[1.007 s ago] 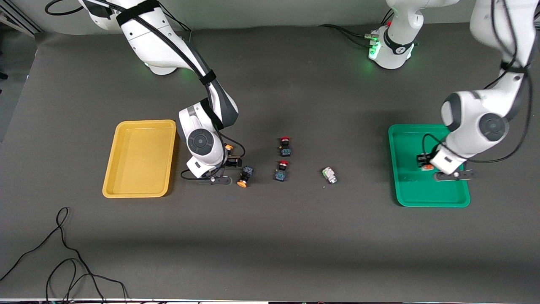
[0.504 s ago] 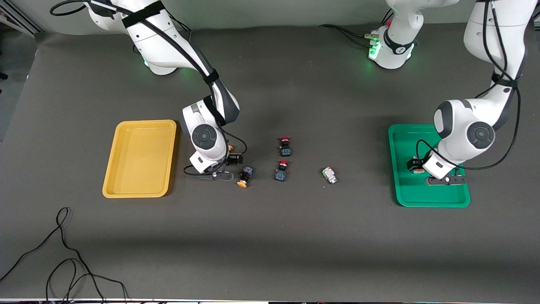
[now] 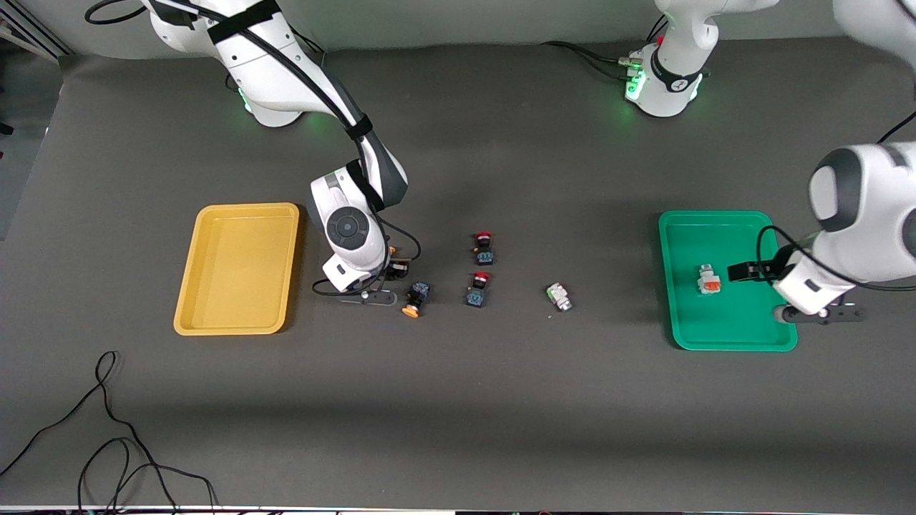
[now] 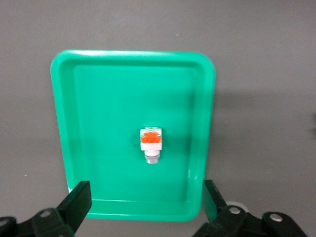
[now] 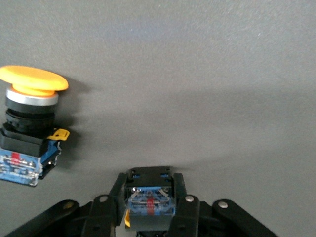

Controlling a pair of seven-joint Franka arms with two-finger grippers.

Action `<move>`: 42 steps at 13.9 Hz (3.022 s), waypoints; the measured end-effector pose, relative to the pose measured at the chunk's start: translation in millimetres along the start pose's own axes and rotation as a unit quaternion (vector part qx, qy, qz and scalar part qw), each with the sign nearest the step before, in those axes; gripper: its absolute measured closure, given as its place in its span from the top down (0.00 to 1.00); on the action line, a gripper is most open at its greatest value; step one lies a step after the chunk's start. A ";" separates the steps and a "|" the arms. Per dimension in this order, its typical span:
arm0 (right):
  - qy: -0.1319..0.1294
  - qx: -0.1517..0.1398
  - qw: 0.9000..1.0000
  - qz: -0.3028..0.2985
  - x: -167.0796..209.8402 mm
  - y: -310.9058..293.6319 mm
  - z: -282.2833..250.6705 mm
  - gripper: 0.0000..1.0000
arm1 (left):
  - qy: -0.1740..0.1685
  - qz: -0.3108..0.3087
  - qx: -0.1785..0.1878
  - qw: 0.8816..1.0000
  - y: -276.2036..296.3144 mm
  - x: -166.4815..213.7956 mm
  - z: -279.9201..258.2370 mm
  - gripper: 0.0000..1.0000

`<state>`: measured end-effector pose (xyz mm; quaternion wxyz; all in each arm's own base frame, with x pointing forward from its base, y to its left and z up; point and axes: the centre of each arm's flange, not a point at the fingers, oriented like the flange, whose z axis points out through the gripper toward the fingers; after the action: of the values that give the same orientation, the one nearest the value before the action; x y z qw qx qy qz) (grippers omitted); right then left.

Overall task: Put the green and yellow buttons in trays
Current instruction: 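Carry the yellow button toward the yellow tray while the left gripper reaches the green button, then release the yellow button in the yellow tray while the left gripper grasps the green button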

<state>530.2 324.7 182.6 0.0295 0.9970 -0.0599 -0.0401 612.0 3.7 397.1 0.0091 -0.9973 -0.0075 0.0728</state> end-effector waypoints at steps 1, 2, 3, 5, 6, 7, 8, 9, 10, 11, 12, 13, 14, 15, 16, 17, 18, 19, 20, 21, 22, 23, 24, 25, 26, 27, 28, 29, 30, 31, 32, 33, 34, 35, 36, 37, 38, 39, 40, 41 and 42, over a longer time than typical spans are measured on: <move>0.001 0.001 1.000 0.003 2.6 3.0 -5.6 0.41 | 0.003 -0.005 0.001 1.000 20.7 1.1 -8.7 1.00; -0.002 -0.002 1.000 0.005 7.0 10.2 -15.4 0.41 | 0.005 -0.012 0.003 1.000 47.6 0.6 -10.5 1.00; -0.006 -0.006 1.000 0.004 13.7 22.0 -30.7 0.41 | 0.004 -0.021 0.006 1.000 76.7 -1.9 -8.7 1.00; -0.022 -0.010 1.000 0.004 28.5 59.7 -77.1 0.41 | 0.003 -0.043 0.012 0.999 135.5 -10.7 -3.0 1.00; -0.032 -0.009 0.999 -0.002 34.9 84.2 -103.8 0.41 | 0.004 -0.061 0.012 0.998 164.6 -16.7 0.2 1.00; -0.040 -0.005 0.999 -0.014 40.8 111.6 -128.2 0.41 | 0.004 -0.084 0.009 0.996 192.6 -22.9 4.4 1.00; -0.044 0.001 0.999 -0.028 46.9 140.7 -148.3 0.41 | 0.006 -0.110 0.005 0.994 217.8 -28.6 9.5 1.00; -0.044 0.006 0.998 -0.042 53.4 170.4 -162.1 0.41 | 0.009 -0.134 0.000 0.991 239.3 -33.2 14.6 1.00; -0.044 0.009 0.997 -0.056 60.7 201.1 -169.3 0.41 | 0.014 -0.158 -0.003 0.987 256.6 -36.5 19.4 1.00; -0.043 0.009 0.997 -0.066 67.2 229.6 -169.9 0.41 | 0.019 -0.180 -0.006 0.983 270.5 -38.5 25.0 1.00; -0.045 0.008 0.996 -0.075 71.4 251.9 -166.0 0.41 | 0.024 -0.201 -0.009 0.979 280.9 -38.9 31.3 1.00; -0.046 0.005 0.996 -0.082 74.4 268.5 -158.9 0.41 | 0.027 -0.220 -0.011 0.975 289.4 -37.6 41.0 1.00; -0.042 0.002 0.996 -0.084 77.6 279.8 -149.3 0.41 | 0.030 -0.236 -0.013 0.971 295.5 -34.4 54.1 1.00; -0.036 -0.003 0.996 -0.086 80.8 289.5 -137.2 0.41 | 0.031 -0.247 -0.015 0.968 300.9 -30.1 70.8 1.00; -0.027 -0.009 0.996 -0.089 83.1 298.6 -122.8 0.41 | 0.034 -0.252 -0.016 0.967 306.2 -25.3 90.7 1.00; -0.020 -0.015 0.996 -0.087 83.7 306.7 -106.7 0.41 | 0.037 -0.254 -0.019 0.966 310.2 -20.1 111.3 1.00; -0.015 -0.018 0.996 -0.084 82.9 311.9 -89.6 0.41 | 0.041 -0.253 -0.021 0.966 313.8 -15.4 132.5 1.00; -0.012 -0.017 0.996 -0.082 81.2 313.3 -72.8 0.41 | 0.043 -0.250 -0.022 0.967 318.9 -13.1 153.6 1.00; -0.011 -0.011 0.997 -0.079 79.6 312.6 -57.8 0.41 | 0.044 -0.247 -0.022 0.968 324.5 -12.6 172.5 1.00; -0.012 -0.001 0.997 -0.075 78.4 310.9 -45.3 0.41 | 0.045 -0.245 -0.022 0.968 328.9 -12.8 187.9 1.00; -0.015 0.011 0.997 -0.072 77.7 308.6 -34.9 0.41 | 0.045 -0.243 -0.022 0.969 331.2 -12.7 199.0 0.95; -0.016 0.021 0.997 -0.068 77.4 306.6 -27.1 0.41 | 0.045 -0.243 -0.021 0.969 332.2 -12.5 205.3 0.95; -0.018 0.028 0.997 -0.063 76.7 305.0 -20.6 0.41 | 0.044 -0.242 -0.020 0.969 332.7 -12.8 208.0 0.85; -0.019 0.032 0.997 -0.061 76.1 302.2 -15.9 0.41 | 0.044 -0.242 -0.020 0.969 333.4 -12.7 207.6 0.74; -0.021 0.033 0.997 -0.062 75.3 298.0 -12.7 0.41 | 0.045 -0.242 -0.021 0.969 333.9 -12.0 206.2 0.61; -0.021 0.033 0.997 -0.063 74.7 294.3 -11.4 0.41 | 0.046 -0.242 -0.022 0.969 333.8 -11.1 205.0 0.48; -0.020 0.033 0.997 -0.065 74.4 291.8 -11.3 0.41 | 0.048 -0.243 -0.023 0.969 333.3 -9.8 203.3 0.38; -0.019 0.034 0.997 -0.065 74.7 290.8 -11.9 0.47 | 0.051 -0.244 -0.024 0.968 332.8 -7.6 200.0 0.33; -0.017 0.035 0.997 -0.065 75.5 290.4 -13.1 0.55 | 0.055 -0.245 -0.027 0.968 332.5 -4.7 193.0 0.33; -0.015 0.036 0.997 -0.064 76.5 289.7 -15.4 0.67 | 0.058 -0.247 -0.028 0.967 331.6 -1.7 182.4 0.33; -0.012 0.039 0.997 -0.064 77.4 289.2 -19.2 0.78 | 0.054 -0.247 -0.024 0.967 330.7 1.4 165.4 0.33; -0.010 0.044 0.997 -0.064 78.0 288.6 -24.5 0.87 | 0.046 -0.241 -0.017 0.969 330.6 3.5 141.6 0.33; -0.007 0.051 0.997 -0.064 79.2 287.6 -33.7 0.98 | 0.037 -0.227 -0.008 0.973 331.1 4.1 111.3 0.33; -0.001 0.061 0.996 -0.062 80.4 286.2 -45.5 1.00 | 0.030 -0.208 -0.003 0.978 330.1 2.7 77.9 0.33; 0.007 0.071 0.996 -0.055 81.0 284.6 -58.1 1.00 | 0.025 -0.192 -0.002 0.981 325.8 -0.2 45.7 0.33; 0.013 0.082 0.996 -0.045 80.3 280.3 -70.3 1.00 | 0.021 -0.179 -0.005 0.984 318.0 -4.3 18.0 0.33; 0.014 0.090 0.995 -0.032 77.5 268.9 -80.7 1.00 | 0.013 -0.165 -0.009 0.986 305.8 -8.0 -3.7 0.33; 0.016 0.095 0.995 -0.015 74.0 249.0 -89.5 0.99 | 0.002 -0.149 -0.009 0.989 287.3 -9.9 -19.1 0.33; 0.019 0.098 0.995 0.001 71.4 224.4 -98.0 0.99 | -0.011 -0.133 -0.006 0.991 261.7 -8.5 -30.4 0.33; 0.024 0.099 0.995 0.012 69.4 199.6 -106.1 1.00 | -0.023 -0.119 -0.005 0.993 229.1 -4.3 -39.2 0.33; 0.028 0.100 0.994 0.021 68.6 179.3 -112.5 1.00 | -0.034 -0.105 -0.007 0.994 192.8 -0.1 -46.1 0.33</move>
<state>586.5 144.7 300.7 -0.0679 0.9942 -0.0832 -0.0051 621.2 -189.9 439.0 0.0099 -0.9879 -0.1131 0.1055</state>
